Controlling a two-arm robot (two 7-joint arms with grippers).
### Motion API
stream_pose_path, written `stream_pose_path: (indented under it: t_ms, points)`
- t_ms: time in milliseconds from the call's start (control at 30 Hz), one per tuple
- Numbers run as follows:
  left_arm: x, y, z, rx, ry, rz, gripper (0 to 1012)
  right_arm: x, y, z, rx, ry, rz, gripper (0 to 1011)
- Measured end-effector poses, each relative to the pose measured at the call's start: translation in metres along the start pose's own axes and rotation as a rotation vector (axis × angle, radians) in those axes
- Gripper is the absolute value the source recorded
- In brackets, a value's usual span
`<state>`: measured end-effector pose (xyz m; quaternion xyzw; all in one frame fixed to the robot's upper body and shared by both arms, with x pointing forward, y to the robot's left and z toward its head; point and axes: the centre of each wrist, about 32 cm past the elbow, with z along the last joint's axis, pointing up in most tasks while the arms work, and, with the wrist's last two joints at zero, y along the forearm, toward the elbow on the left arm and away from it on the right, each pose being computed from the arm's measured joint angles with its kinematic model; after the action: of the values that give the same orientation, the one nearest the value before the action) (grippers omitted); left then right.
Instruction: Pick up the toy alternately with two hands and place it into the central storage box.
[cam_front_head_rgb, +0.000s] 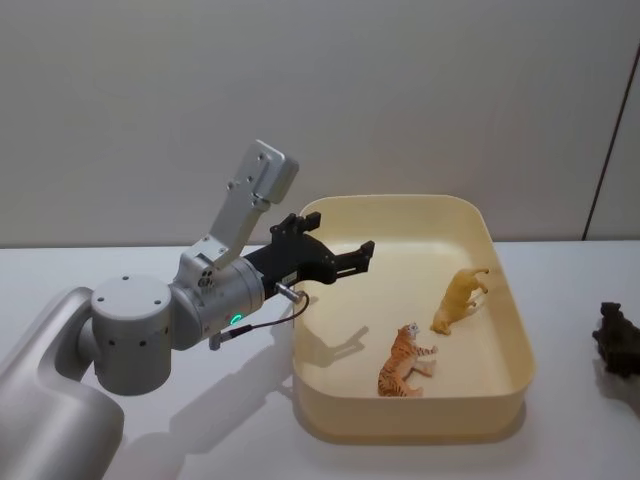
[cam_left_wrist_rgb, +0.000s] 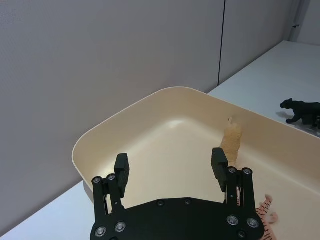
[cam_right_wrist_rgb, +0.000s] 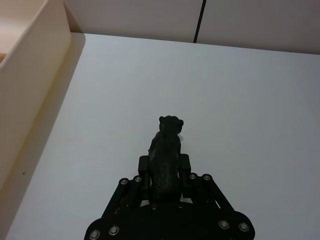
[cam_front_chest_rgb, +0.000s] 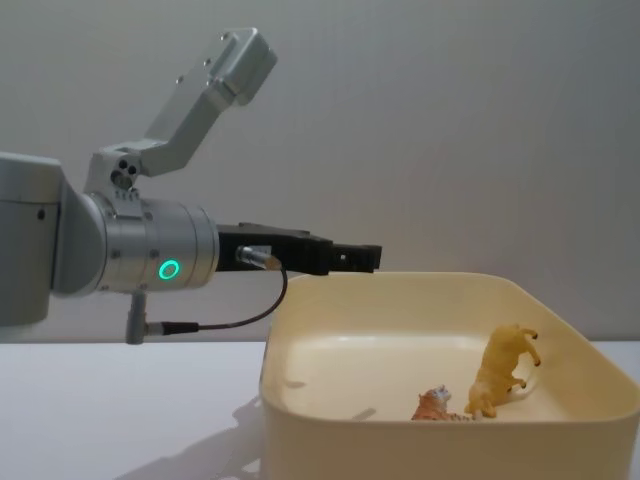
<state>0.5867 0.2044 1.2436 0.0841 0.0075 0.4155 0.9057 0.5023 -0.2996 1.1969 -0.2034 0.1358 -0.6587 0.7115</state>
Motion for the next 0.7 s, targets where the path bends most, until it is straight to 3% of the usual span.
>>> stream_pose_path:
  t_ms: [367,700]
  points:
    - [0.0000,0.0000,0.0000,0.000,0.000,0.000,1001,-0.001,-0.004,0.007,0.060,-0.018,0.027,311]
    - [0.0000,0.0000,0.0000,0.000,0.000,0.000,1001,-0.009,-0.008,0.033,0.169,-0.047,0.110,311]
